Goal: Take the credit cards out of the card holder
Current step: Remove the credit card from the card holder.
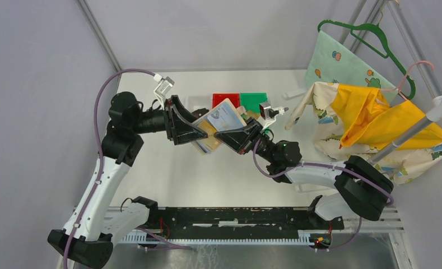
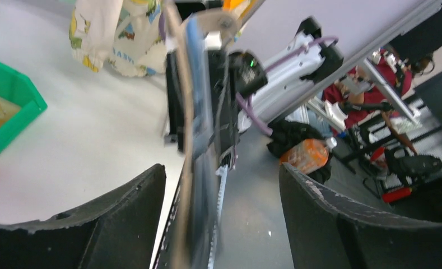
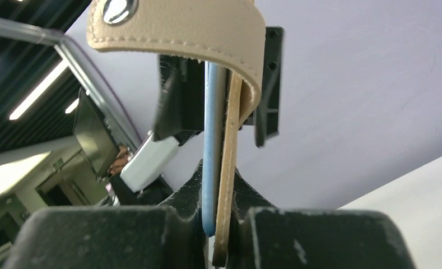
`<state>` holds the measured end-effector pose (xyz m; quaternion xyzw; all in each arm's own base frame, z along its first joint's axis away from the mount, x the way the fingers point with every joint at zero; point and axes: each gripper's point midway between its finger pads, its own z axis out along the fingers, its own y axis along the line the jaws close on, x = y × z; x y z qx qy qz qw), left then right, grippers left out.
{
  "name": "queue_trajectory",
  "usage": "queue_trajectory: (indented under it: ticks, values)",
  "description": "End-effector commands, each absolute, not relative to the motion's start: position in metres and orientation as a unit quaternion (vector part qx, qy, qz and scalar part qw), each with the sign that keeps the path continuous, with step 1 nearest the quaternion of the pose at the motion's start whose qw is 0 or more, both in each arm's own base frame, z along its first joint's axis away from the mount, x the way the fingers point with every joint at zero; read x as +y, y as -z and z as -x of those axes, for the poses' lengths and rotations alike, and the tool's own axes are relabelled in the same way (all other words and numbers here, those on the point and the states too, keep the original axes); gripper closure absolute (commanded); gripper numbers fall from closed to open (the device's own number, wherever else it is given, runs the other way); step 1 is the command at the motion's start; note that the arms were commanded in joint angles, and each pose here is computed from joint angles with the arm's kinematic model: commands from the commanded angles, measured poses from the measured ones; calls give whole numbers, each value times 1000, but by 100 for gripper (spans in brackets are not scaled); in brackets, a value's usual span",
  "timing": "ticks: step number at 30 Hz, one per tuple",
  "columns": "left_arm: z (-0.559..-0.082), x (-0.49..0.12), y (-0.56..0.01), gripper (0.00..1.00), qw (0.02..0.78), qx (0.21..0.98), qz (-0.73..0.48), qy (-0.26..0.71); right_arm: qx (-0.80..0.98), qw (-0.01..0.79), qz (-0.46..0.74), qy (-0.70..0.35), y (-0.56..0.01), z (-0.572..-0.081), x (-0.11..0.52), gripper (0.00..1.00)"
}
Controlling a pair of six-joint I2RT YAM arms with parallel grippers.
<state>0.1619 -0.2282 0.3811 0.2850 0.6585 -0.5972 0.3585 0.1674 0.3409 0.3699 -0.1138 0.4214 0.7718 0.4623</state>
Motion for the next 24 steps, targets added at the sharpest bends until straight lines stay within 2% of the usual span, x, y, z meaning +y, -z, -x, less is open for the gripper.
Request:
queue_trajectory:
  ticks: [1,7,17,24]
  values:
    - [-165,-229,-420,22,398,624,-263,619,224,535,43,-814,-447,-149,291,100]
    - [-156,-226,-419,30,404,622,-256,619,228,573,-23,-787,-445,-161,281,100]
    - [-148,-220,-399,41,397,642,-226,615,203,589,-46,-781,-463,-161,268,100]
    - [-149,-221,-404,43,399,639,-223,618,195,605,-60,-769,-466,-160,254,100]
